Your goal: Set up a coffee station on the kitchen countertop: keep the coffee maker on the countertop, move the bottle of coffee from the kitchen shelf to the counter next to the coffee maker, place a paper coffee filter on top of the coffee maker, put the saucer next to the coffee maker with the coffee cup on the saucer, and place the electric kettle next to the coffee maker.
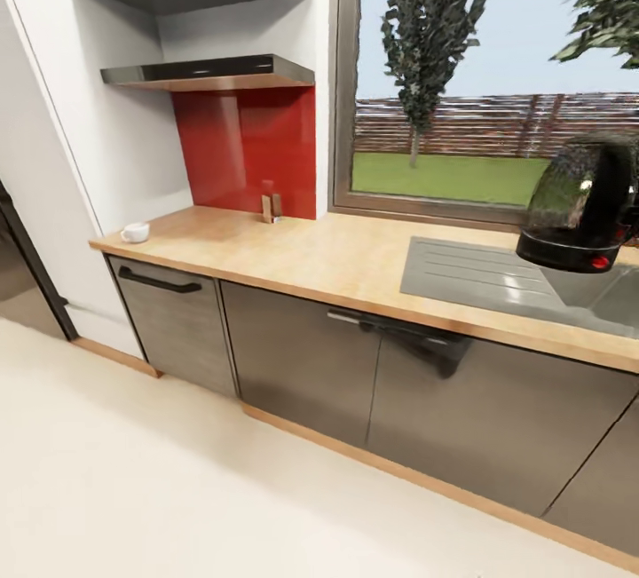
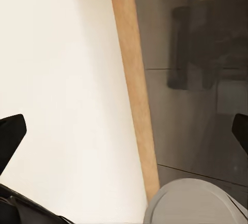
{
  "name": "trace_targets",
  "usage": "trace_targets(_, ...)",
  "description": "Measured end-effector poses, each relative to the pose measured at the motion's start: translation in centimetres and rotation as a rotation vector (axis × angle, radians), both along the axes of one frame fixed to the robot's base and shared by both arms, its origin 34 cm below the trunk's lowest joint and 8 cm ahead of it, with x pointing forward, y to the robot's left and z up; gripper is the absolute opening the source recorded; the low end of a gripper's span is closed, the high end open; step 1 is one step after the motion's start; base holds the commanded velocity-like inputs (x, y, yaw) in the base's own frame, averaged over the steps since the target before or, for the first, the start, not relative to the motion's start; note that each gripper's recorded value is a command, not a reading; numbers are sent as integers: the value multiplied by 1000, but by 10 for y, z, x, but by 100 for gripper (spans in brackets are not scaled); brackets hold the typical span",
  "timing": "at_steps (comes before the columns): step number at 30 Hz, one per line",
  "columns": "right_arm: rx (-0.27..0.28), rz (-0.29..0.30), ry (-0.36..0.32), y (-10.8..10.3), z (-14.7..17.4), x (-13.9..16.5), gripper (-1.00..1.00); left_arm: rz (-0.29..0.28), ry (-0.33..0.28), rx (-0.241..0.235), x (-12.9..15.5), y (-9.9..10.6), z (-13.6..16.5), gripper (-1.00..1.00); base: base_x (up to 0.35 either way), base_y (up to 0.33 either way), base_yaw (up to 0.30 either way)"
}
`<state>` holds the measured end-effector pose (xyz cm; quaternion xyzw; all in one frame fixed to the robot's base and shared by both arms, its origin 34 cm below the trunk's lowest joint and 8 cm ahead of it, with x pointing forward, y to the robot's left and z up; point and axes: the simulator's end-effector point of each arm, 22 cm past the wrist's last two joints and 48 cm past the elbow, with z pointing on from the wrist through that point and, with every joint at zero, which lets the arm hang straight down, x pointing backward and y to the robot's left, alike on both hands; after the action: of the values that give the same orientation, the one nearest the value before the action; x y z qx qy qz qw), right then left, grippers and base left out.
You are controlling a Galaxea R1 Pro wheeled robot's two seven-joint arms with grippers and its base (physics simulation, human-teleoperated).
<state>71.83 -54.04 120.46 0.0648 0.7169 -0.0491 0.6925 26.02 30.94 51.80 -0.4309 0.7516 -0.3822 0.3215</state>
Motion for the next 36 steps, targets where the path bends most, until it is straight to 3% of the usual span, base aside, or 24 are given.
trace_targets(11,0,31,1,7,-1,1,-100,0,0,0,0,0,0,100,0,0,-280)
trace_targets(28,2,35,1,8,-1,2,-100,1,0,0,0,0,0,100,136,73,-23)
trace_targets(36,2,35,1,8,-1,2,-100,1,0,1,0,1,0,100,9,4,-211)
